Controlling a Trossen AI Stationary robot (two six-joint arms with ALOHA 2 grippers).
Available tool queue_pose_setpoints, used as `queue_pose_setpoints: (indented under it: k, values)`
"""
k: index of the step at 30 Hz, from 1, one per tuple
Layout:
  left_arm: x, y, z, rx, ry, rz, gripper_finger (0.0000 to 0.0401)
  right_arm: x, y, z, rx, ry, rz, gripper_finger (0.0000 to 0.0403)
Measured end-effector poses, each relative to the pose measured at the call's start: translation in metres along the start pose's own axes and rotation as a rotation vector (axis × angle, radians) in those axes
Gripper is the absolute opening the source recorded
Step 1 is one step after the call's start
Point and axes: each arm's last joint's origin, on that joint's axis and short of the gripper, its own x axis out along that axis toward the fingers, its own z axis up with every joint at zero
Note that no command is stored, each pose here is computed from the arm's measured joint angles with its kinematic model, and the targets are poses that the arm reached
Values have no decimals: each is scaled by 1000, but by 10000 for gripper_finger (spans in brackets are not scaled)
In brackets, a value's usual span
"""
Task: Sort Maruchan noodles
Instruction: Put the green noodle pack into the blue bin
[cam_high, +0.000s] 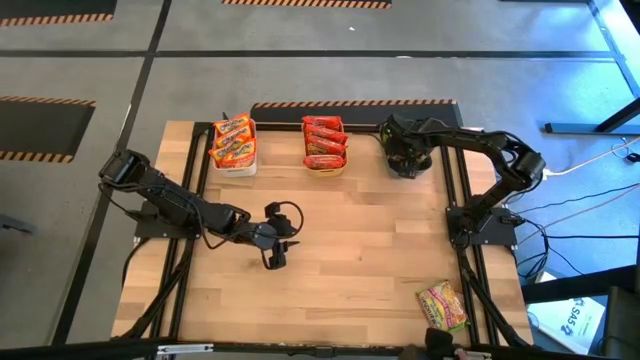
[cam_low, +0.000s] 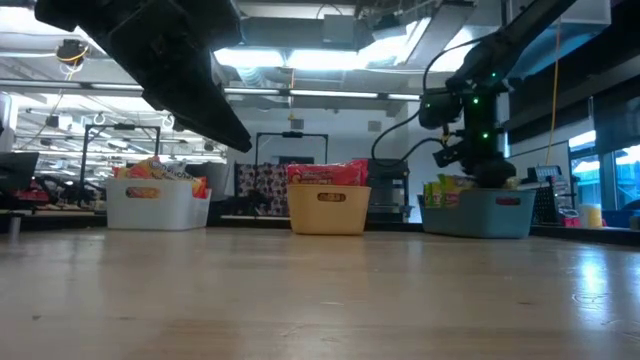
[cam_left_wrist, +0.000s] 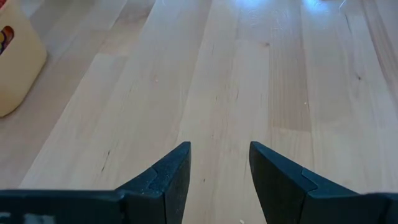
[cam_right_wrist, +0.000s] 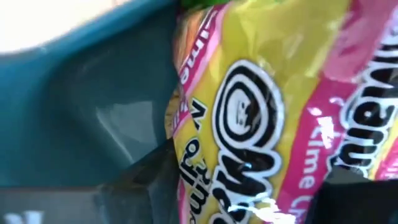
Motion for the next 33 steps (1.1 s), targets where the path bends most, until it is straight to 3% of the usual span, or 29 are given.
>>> queue_pose_setpoints:
  k: [7,12,19,28,33]
  values:
    - [0,0,0,2,0,0,158,-3,-2,-5,-37,80,-107,231]
    - [0,1,0,22,-1,2,158,-4,-2,-5,-11,80,-112,228]
    - [0,1,0,24,-1,2,158,-8,10,-1,-69,101,-127,227]
    - [0,0,0,23,1,-3,158,-15,21,4,-170,173,-288,227]
    - [0,0,0,22,2,-5,158,-21,22,2,-148,171,-338,227]
